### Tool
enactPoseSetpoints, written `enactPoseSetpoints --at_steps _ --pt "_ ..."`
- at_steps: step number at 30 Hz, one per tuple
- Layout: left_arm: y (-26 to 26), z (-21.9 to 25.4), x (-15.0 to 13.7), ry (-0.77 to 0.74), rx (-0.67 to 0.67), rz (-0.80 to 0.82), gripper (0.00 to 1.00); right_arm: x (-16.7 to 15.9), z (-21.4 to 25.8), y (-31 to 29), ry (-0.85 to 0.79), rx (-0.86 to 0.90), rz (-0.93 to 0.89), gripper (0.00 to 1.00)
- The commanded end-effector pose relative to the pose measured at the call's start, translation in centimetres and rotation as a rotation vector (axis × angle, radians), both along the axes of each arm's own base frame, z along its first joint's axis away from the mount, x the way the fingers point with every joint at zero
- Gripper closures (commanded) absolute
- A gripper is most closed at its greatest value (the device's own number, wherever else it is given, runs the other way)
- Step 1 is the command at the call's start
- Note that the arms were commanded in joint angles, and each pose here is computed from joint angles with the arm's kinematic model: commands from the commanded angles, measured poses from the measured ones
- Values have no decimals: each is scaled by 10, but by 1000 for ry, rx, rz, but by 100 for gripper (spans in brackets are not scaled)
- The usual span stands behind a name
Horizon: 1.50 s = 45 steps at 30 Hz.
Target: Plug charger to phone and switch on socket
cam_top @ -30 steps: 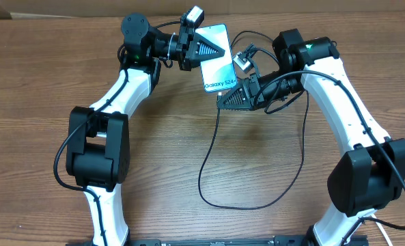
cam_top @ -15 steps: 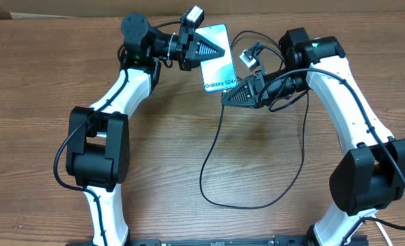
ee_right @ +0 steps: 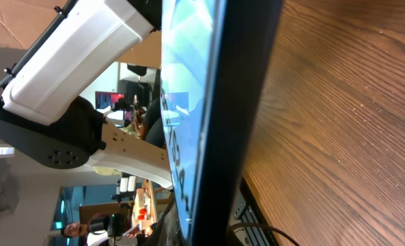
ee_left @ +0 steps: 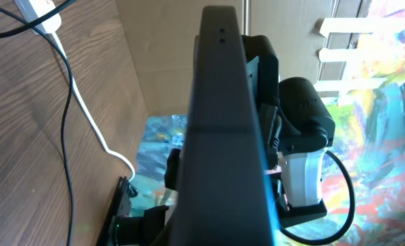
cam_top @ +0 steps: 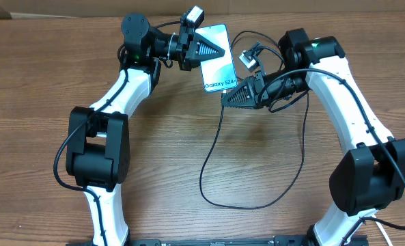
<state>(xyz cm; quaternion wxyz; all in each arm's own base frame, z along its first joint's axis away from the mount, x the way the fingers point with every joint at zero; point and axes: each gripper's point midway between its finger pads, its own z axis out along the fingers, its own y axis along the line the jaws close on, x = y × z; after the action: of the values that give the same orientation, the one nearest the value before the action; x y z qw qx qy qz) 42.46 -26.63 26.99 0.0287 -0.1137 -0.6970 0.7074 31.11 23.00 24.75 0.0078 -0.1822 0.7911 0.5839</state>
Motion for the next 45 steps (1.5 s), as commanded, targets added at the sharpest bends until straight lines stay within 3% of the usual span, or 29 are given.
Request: enactPoseSetpoints --at_steps 1,45 --pt "-6 12 -5 -61 -10 -25 96 -6 20 9 -54 44 25 97" --pt "-5 11 -5 -46 -4 -30 96 -2 16 5 -70 21 15 97"
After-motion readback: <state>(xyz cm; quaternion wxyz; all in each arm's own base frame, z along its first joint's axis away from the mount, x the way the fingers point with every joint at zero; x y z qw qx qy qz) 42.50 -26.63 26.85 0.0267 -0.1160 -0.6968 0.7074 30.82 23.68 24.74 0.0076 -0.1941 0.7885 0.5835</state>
